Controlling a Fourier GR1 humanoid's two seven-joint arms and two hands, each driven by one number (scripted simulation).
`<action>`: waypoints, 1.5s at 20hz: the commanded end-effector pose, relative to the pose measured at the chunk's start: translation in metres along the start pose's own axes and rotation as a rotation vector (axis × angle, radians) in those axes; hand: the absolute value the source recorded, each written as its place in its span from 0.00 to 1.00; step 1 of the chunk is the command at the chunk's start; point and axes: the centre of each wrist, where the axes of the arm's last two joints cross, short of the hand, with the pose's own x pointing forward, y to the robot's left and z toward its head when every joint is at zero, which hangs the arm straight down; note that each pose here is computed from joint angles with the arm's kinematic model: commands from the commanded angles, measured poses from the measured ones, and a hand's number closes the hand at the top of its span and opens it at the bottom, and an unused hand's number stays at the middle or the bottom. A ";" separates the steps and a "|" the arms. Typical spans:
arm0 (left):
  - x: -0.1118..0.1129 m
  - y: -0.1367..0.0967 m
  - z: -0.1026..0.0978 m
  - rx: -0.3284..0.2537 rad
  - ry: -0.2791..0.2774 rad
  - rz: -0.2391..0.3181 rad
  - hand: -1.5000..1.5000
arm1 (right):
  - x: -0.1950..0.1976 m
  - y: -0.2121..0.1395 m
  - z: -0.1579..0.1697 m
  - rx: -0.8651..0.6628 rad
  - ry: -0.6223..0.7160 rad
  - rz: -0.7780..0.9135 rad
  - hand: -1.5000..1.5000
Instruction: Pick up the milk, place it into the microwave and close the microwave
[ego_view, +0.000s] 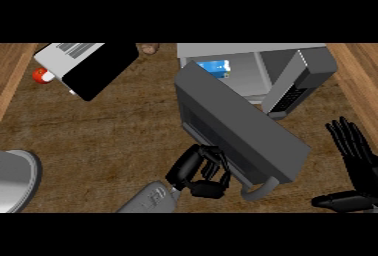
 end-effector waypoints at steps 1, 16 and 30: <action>0.001 -0.008 -0.012 -0.011 0.037 -0.021 1.00 | 0.019 0.002 -0.009 0.086 -0.072 -0.075 0.00; 0.029 -0.007 -0.037 0.281 -0.084 0.107 1.00 | 0.069 -0.007 -0.055 0.248 -0.096 -0.058 0.00; 0.050 0.026 -0.083 0.514 0.031 0.109 0.00 | 0.158 -0.049 -0.108 0.253 -0.285 0.332 1.00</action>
